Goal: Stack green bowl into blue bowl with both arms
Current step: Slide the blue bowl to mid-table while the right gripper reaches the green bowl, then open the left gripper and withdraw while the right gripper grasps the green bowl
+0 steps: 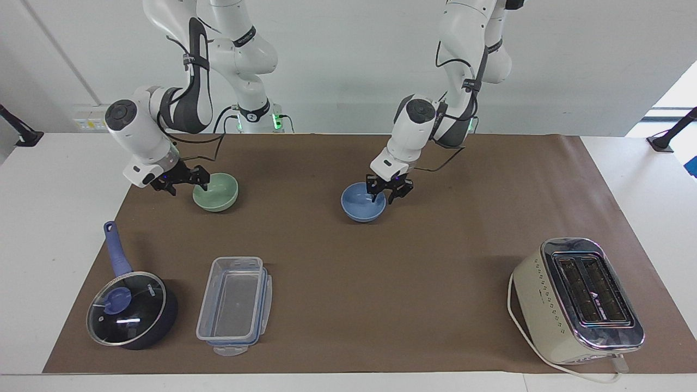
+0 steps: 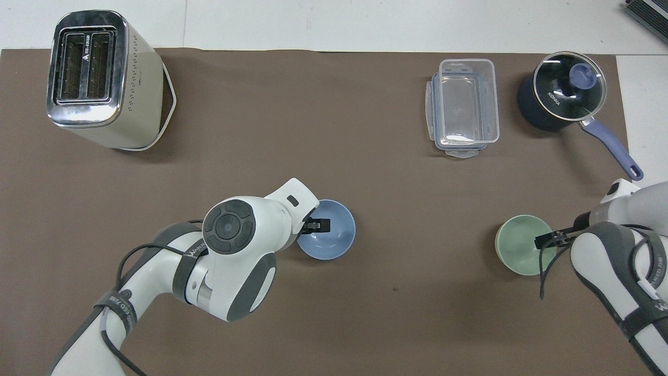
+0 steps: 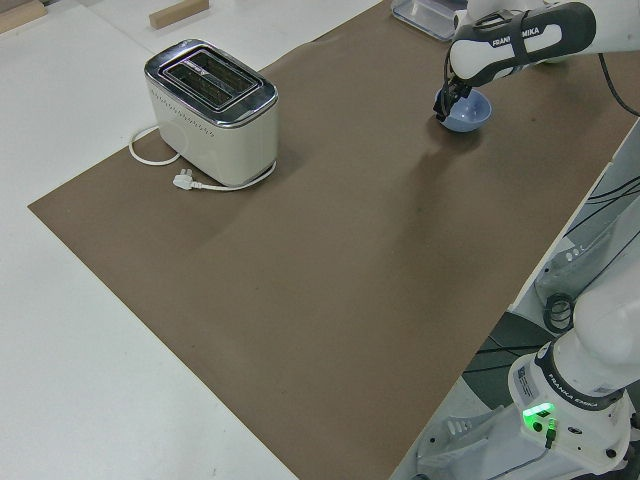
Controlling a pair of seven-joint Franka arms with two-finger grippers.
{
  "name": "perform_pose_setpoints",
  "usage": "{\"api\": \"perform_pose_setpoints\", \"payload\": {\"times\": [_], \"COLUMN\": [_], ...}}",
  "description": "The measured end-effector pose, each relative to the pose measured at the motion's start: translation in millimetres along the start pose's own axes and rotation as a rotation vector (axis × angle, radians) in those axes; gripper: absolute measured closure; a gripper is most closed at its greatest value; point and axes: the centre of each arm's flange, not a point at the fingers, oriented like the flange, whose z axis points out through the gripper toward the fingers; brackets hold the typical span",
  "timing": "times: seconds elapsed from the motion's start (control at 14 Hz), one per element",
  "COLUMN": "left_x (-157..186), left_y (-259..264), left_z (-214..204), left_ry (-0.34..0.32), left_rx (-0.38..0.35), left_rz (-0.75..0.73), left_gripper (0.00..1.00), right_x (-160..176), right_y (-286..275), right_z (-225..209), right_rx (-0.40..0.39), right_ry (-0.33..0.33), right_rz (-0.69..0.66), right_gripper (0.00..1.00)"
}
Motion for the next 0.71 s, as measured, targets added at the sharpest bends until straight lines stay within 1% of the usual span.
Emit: {"api": "perform_pose_setpoints", "payload": {"times": [0.07,0.14,0.21,0.29,0.36,0.43,0.5,0.71], "left_x": [8.3,16.3,24.3,31.3,38.1,44.6,50.9,67.9], "left_y": [-6.6,-16.3,-29.1,-42.4,-57.1,-72.3,-87.5,-134.2], "left_z": [-12.5,-27.3,-45.8,-66.2,-89.6,-113.7,-138.2,-197.5], "left_ry": [0.014,0.026,0.032,0.030,0.020,0.005,-0.011,-0.039], "left_rx": [-0.003,0.000,0.009,0.016,0.021,0.025,0.029,0.050], "left_rz": [-0.007,-0.008,-0.002,0.007,0.019,0.033,0.047,0.082], "left_gripper": [0.00,0.00,0.00,0.00,0.00,0.00,0.00,0.00], "right_x": [-0.1,-0.1,-0.1,-0.1,-0.1,0.1,0.5,3.5], "right_y": [0.0,0.0,0.0,0.0,-0.1,-0.4,-1.2,0.1], "right_z": [0.1,0.1,0.1,0.2,0.1,0.1,-1.1,-8.6], "right_rx": [0.000,0.000,0.000,0.000,0.000,0.000,0.001,-0.003], "right_ry": [0.000,0.000,0.000,0.000,0.000,0.000,0.001,0.010], "right_rz": [0.000,0.000,0.000,0.000,0.000,0.000,-0.001,-0.001], "right_gripper": [0.35,0.45,0.57,0.67,0.79,0.89,0.96,0.96]}}
